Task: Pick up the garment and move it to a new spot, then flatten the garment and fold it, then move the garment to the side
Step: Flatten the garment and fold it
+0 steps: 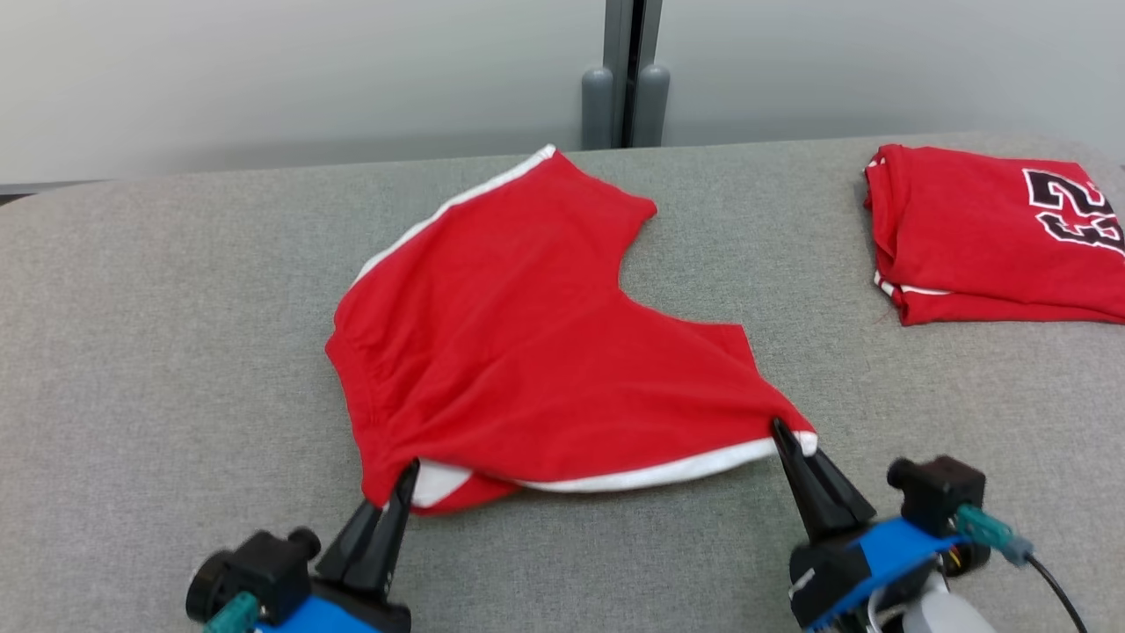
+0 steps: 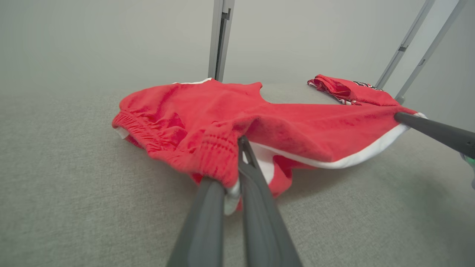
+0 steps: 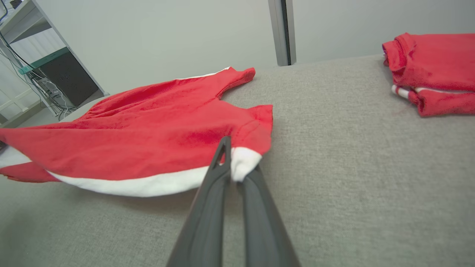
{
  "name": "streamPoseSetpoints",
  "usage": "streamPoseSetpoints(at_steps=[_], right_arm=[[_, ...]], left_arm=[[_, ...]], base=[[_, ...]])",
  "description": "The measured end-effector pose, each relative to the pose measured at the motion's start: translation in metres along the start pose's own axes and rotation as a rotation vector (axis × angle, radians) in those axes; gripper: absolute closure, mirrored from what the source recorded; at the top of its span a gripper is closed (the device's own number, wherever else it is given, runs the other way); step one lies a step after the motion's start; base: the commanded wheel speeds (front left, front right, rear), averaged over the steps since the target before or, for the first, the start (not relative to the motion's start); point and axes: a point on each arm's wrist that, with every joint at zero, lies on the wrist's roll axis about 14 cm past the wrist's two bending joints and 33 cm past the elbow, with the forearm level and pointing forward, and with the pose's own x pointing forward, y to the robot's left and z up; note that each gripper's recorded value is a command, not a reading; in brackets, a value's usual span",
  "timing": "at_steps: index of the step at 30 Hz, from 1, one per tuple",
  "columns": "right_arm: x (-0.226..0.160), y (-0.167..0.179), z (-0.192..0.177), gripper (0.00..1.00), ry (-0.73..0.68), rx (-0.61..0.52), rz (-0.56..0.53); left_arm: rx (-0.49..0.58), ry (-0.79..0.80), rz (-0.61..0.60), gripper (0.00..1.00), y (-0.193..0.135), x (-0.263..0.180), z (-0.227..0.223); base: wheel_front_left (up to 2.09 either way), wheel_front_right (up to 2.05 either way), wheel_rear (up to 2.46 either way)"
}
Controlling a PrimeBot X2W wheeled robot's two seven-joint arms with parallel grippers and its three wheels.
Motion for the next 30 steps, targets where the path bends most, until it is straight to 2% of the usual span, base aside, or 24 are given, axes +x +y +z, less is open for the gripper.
streamPoseSetpoints(at_steps=[8,15,21,30], right_arm=[[-0.036,-0.009,-0.005,1.0,0.018,0.055,-0.062],[-0.034,-0.014,0.013,1.0,-0.015,0.024,-0.081],[-0.005,-0.011,0.043,1.0,-0.063,-0.046,-0.041],[0.068,0.002,0.078,1.0,-0.091,-0.138,0.045]], left_arm=[[-0.009,0.029,0.006,1.0,-0.009,-0.028,-0.013],[-0.007,0.012,-0.022,1.0,-0.019,-0.025,-0.008],[0.011,-0.029,-0.028,1.0,-0.019,-0.016,0.006],[0.017,-0.102,0.019,1.0,0.004,0.008,0.032]], base=[[0.0,0.0,0.0],[0.0,0.0,0.0],[0.0,0.0,0.0],[0.0,0.0,0.0]])
